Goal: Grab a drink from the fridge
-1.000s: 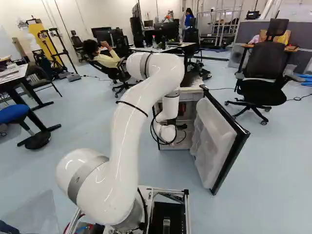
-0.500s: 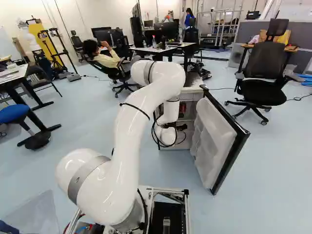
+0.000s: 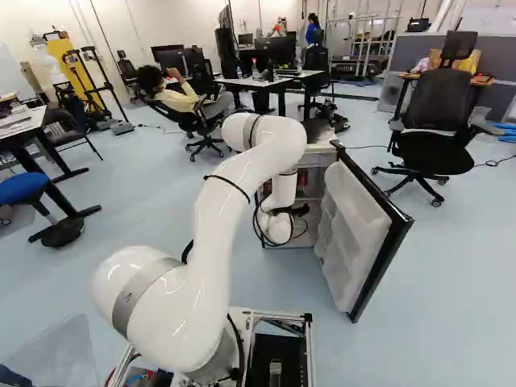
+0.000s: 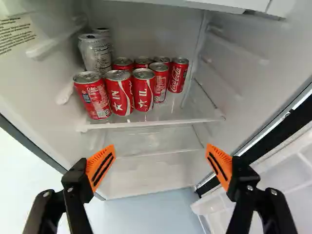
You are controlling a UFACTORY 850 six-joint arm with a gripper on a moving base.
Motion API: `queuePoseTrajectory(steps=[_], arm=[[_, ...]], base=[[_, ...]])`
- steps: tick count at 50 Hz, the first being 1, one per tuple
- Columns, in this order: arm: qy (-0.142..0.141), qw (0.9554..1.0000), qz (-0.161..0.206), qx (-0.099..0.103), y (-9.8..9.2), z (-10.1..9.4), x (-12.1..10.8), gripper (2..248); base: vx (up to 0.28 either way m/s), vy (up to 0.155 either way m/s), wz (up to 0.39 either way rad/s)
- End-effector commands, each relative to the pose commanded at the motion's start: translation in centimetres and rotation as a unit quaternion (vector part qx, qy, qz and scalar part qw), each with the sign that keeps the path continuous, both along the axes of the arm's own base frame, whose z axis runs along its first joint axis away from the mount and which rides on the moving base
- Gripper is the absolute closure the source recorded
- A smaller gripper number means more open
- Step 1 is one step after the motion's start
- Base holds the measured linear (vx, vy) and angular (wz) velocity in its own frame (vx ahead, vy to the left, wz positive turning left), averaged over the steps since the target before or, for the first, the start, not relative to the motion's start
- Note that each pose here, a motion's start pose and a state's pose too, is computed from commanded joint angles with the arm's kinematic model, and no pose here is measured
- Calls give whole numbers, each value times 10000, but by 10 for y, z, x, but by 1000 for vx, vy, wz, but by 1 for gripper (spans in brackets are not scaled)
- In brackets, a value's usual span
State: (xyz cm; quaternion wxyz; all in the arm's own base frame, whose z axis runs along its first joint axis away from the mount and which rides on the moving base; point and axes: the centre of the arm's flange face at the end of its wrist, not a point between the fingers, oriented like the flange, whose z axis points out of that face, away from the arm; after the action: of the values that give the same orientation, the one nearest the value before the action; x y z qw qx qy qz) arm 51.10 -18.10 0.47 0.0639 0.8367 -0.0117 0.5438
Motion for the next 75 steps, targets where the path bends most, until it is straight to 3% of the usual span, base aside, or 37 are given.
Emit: queuePoseTrajectory(steps=[22, 75], arm=[[-369, 9993, 30, -74, -1, -7, 16, 3], [-700, 9973, 136, -195, -4, -21, 56, 3]], base=[[0, 0, 0], [0, 0, 0]])
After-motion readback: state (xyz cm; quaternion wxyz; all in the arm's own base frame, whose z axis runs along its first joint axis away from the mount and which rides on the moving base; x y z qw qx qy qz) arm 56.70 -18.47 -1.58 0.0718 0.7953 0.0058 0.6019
